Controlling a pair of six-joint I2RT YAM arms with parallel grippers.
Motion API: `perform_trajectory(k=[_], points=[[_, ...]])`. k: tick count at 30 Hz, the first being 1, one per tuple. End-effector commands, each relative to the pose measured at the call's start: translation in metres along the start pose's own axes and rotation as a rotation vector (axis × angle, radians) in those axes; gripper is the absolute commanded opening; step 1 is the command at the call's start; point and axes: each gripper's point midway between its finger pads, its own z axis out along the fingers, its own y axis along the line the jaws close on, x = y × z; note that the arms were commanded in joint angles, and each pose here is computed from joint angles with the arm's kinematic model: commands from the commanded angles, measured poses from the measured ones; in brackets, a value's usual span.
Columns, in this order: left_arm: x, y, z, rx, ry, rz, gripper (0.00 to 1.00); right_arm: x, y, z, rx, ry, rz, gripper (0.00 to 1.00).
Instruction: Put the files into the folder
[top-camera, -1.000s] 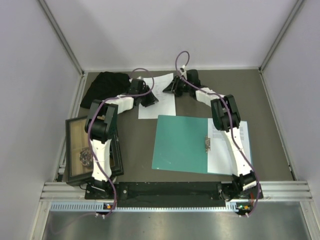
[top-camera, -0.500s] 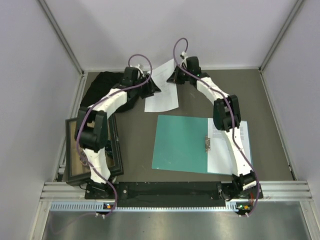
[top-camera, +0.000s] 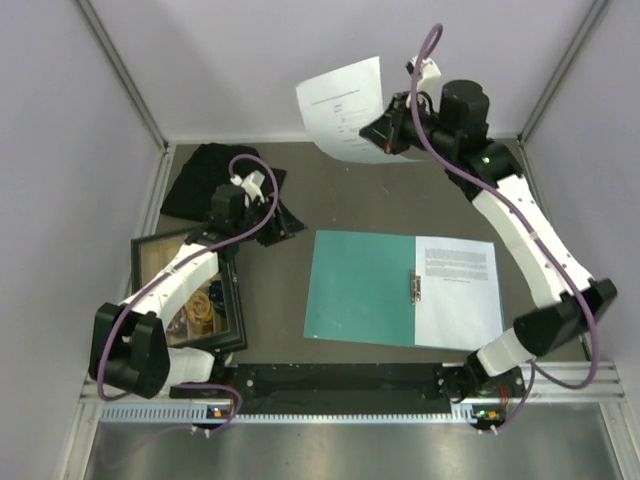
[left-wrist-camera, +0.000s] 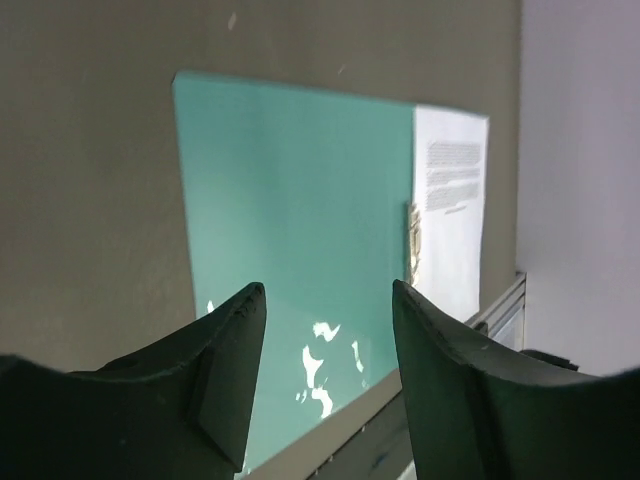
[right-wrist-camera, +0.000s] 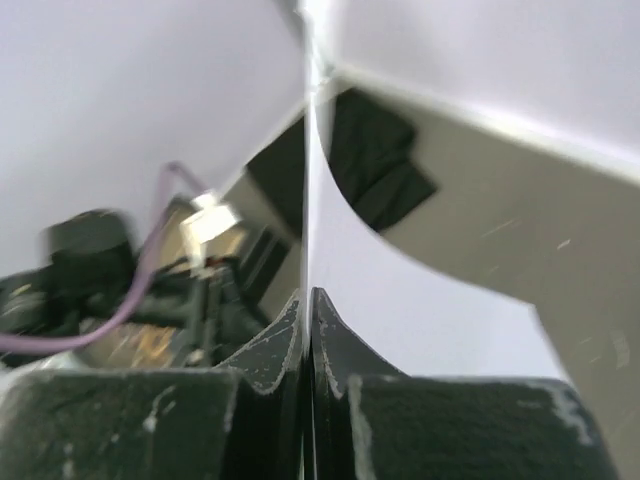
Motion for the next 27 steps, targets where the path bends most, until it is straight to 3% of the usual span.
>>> perform_trajectory(k=[1,2,6,10,15,27], points=[[0.048,0.022,-0.012,0.002,0.064,-0.083,0.58,0.065,0.025,-0.017,-0.121,0.133,0.137,0.0],[0.056,0.026,-0.013,0.002,0.076,-0.096,0.57,0.089,0.031,-0.021,-0.174,0.182,0.183,0.0],[0.087,0.039,-0.02,-0.008,0.093,-0.119,0.57,0.108,0.043,-0.045,-0.213,0.181,0.27,0.0],[0.109,0.055,-0.025,-0.043,0.13,-0.144,0.56,0.147,0.015,-0.049,-0.127,0.208,0.342,0.0],[0.12,0.067,-0.028,-0.086,0.151,-0.146,0.57,0.166,-0.021,-0.054,-0.073,0.197,0.453,0.0],[0.142,0.082,-0.023,-0.12,0.229,-0.198,0.54,0.209,-0.067,-0.062,0.09,0.211,0.397,0.0]])
